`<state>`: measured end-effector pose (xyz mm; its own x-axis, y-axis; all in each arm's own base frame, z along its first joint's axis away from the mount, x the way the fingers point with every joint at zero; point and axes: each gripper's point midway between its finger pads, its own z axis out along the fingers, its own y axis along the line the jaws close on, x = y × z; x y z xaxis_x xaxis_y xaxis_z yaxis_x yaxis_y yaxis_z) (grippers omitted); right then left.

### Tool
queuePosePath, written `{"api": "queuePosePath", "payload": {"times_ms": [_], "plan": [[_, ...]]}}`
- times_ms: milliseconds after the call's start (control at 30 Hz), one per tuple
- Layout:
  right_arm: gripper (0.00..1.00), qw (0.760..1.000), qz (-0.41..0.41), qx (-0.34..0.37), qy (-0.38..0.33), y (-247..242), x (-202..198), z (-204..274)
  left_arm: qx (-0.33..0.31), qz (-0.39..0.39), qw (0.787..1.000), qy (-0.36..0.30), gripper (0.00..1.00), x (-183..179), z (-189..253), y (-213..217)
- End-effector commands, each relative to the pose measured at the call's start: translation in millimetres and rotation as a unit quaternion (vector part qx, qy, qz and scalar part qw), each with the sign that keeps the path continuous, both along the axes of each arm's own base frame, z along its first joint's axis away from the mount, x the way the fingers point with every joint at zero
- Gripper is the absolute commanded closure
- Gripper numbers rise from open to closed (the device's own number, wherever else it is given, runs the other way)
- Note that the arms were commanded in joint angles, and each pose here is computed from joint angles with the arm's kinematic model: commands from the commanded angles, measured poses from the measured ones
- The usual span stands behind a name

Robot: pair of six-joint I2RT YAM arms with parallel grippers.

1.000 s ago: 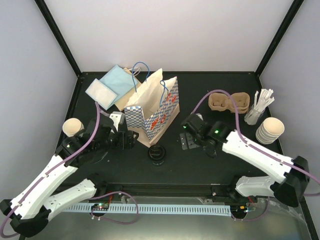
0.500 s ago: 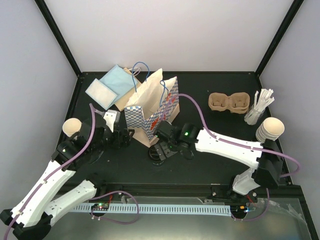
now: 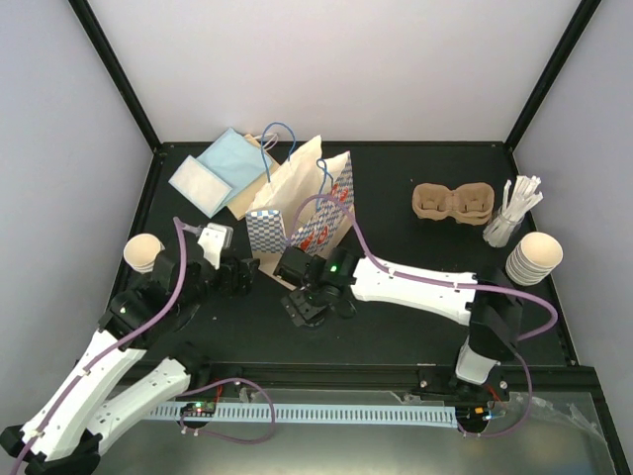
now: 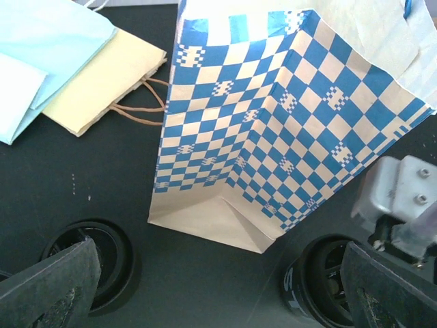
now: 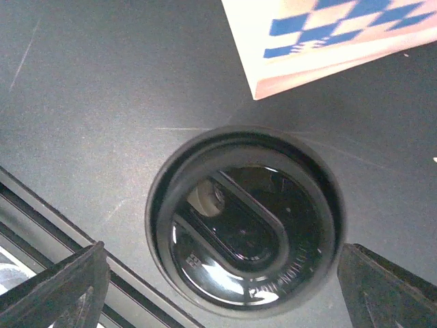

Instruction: Pack the takeout coffee

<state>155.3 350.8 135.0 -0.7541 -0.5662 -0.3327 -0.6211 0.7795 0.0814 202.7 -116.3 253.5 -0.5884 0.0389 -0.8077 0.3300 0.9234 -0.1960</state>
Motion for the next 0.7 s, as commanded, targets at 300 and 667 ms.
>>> {"api": "queuePosePath", "payload": {"times_ms": [300, 667], "plan": [[0.07, 0.999, -0.001, -0.044, -0.02, 9.0, 6.5, -7.0, -0.017, 0.016, 0.999, -0.049, 0.01, 3.3, 13.0, 6.8], [0.07, 0.998, 0.002, -0.055, -0.021, 6.8, 6.6, -7.2, -0.022, 0.011, 0.999, -0.048, 0.01, 2.0, 12.9, 5.1]]}}
